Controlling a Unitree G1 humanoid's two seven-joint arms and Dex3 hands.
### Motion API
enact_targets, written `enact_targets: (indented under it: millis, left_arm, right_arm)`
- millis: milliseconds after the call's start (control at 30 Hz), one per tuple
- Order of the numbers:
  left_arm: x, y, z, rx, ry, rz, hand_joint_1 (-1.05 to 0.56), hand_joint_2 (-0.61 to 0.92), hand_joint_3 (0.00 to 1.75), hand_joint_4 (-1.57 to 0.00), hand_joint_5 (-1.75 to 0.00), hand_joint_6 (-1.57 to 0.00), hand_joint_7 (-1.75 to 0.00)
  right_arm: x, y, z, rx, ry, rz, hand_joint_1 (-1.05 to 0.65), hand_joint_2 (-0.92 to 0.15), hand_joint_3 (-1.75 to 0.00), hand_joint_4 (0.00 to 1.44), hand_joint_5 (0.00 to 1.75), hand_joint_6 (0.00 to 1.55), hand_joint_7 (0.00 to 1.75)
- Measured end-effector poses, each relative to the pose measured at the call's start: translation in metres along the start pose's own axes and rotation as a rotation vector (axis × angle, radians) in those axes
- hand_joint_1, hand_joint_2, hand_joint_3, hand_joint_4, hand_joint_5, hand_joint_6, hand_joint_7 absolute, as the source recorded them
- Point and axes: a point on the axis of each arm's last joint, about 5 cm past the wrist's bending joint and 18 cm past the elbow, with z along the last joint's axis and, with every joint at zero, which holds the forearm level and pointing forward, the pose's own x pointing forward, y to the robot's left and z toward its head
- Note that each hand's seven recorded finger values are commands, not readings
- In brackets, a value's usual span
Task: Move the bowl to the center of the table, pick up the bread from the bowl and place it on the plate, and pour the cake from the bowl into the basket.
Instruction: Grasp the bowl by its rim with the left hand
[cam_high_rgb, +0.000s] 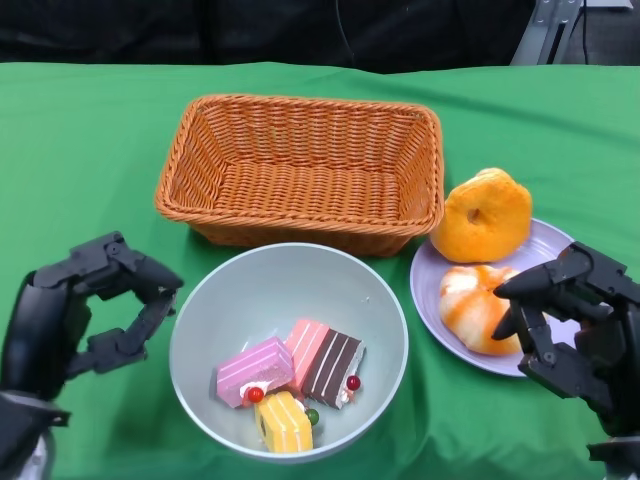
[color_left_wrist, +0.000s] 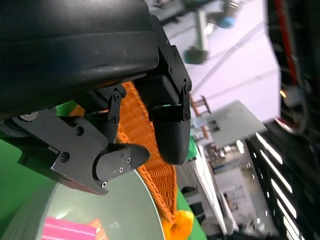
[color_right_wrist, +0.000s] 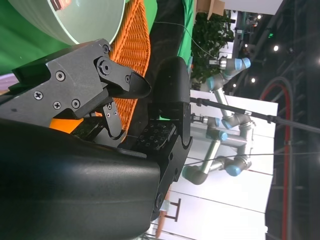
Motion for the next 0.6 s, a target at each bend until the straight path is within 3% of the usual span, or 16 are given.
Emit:
enact_targets:
  millis: [33, 133, 233, 333, 600]
  left_arm:
    - [0.001, 0.006, 0.003, 0.042, -0.024, -0.034, -0.23, 0.69, 0.40, -0.65, -0.68, -0.80, -0.14]
    - [0.004, 0.023, 0.014, 0.189, -0.088, -0.150, -0.33, 0.83, 0.11, -0.61, -0.37, -0.73, -0.01]
    - [0.004, 0.038, 0.026, 0.360, -0.165, -0.285, -0.45, 0.84, 0.03, -0.56, -0.23, -0.67, 0.00]
    - [0.004, 0.050, 0.036, 0.481, -0.248, -0.387, -0.51, 0.80, 0.00, -0.56, -0.18, -0.66, 0.00]
    - [0.008, 0.055, 0.040, 0.571, -0.376, -0.558, -0.67, 0.78, 0.00, -0.63, -0.14, -0.65, 0.00]
  right_arm:
    - [0.000, 0.000, 0.000, -0.001, 0.000, -0.001, -0.07, -0.68, -0.82, 0.85, 1.50, 0.82, 1.07]
    - [0.000, -0.001, 0.000, -0.002, -0.002, -0.019, -0.07, -0.68, -0.83, 0.86, 1.51, 0.82, 1.08]
    - [0.001, -0.001, 0.000, -0.003, -0.005, -0.033, -0.08, -0.67, -0.86, 0.84, 1.52, 0.80, 1.11]
    - [0.002, -0.001, 0.000, 0.000, -0.005, -0.039, -0.08, -0.65, -0.89, 0.84, 1.53, 0.80, 1.12]
    - [0.004, 0.004, -0.001, 0.010, -0.004, -0.072, -0.11, -0.59, -0.99, 0.86, 1.51, 0.82, 1.11]
